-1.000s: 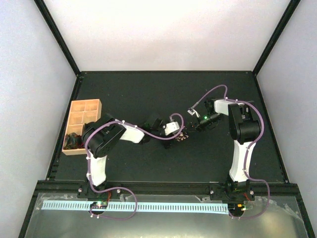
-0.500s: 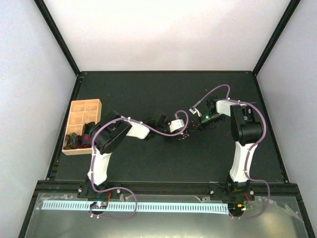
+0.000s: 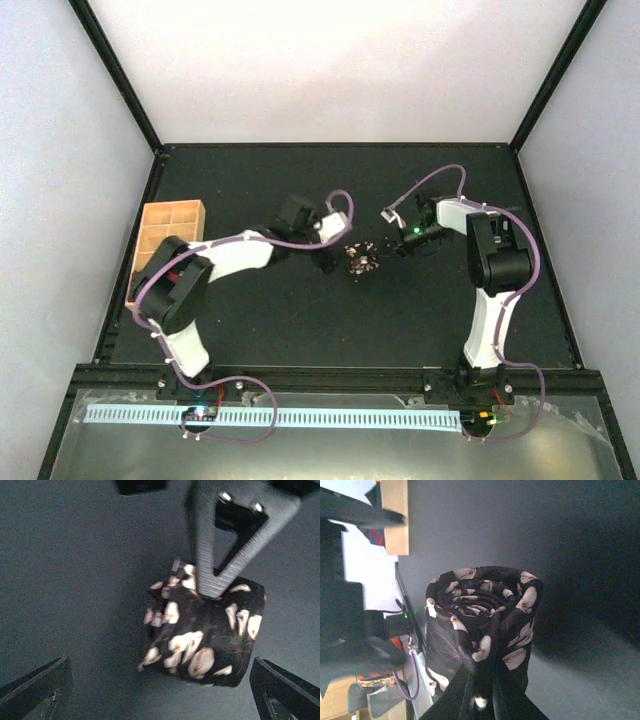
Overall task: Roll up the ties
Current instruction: Pick up the tie from the center of the board, then pass from the right arm to the left
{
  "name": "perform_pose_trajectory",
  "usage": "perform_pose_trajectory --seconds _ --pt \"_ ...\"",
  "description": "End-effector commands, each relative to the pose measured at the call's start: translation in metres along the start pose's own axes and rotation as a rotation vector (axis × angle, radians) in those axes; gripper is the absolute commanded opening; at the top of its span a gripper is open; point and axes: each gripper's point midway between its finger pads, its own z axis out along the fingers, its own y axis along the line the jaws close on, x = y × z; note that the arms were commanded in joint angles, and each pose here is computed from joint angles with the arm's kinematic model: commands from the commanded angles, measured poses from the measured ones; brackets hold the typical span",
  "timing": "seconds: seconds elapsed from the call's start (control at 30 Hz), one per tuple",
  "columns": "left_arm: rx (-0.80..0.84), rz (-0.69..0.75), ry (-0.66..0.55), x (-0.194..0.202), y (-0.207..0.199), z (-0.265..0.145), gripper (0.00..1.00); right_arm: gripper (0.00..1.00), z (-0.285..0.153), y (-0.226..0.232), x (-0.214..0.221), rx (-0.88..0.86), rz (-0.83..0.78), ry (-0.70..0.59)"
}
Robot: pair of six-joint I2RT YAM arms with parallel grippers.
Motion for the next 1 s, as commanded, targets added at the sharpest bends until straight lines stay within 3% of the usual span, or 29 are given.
perform_pose_trajectory --seconds 0.0,0.23,0.33,0.47,0.6,0.97 --pt "-0.083 -0.146 -0.018 -0.038 0.037 -0.059 0.99 0.02 -0.024 0.044 -0.038 -0.055 -0.118 -0.126" --pt "0.037 -0.402 0.014 -0.078 0.074 -0.125 0.99 0.02 -0.057 0.095 -0.077 -0.125 -0.186 -0.272" --pt "0.142 -0.556 -0.033 -0.096 0.083 -0.145 0.99 0.02 -0.068 0.111 -0.087 -0.154 -0.203 -0.326" --pt "0.322 -0.587 -0.157 -0.120 0.070 -0.162 0.99 0.02 -0.077 0.129 -0.100 -0.219 -0.188 -0.383" --pt "0.529 -0.701 -0.227 -0.132 0.057 -0.157 0.99 0.02 -0.081 0.141 -0.103 -0.280 -0.163 -0.398" --pt "0.590 -0.863 -0.223 -0.116 0.037 -0.117 0.99 0.02 -0.067 0.169 -0.080 -0.353 -0.172 -0.340"
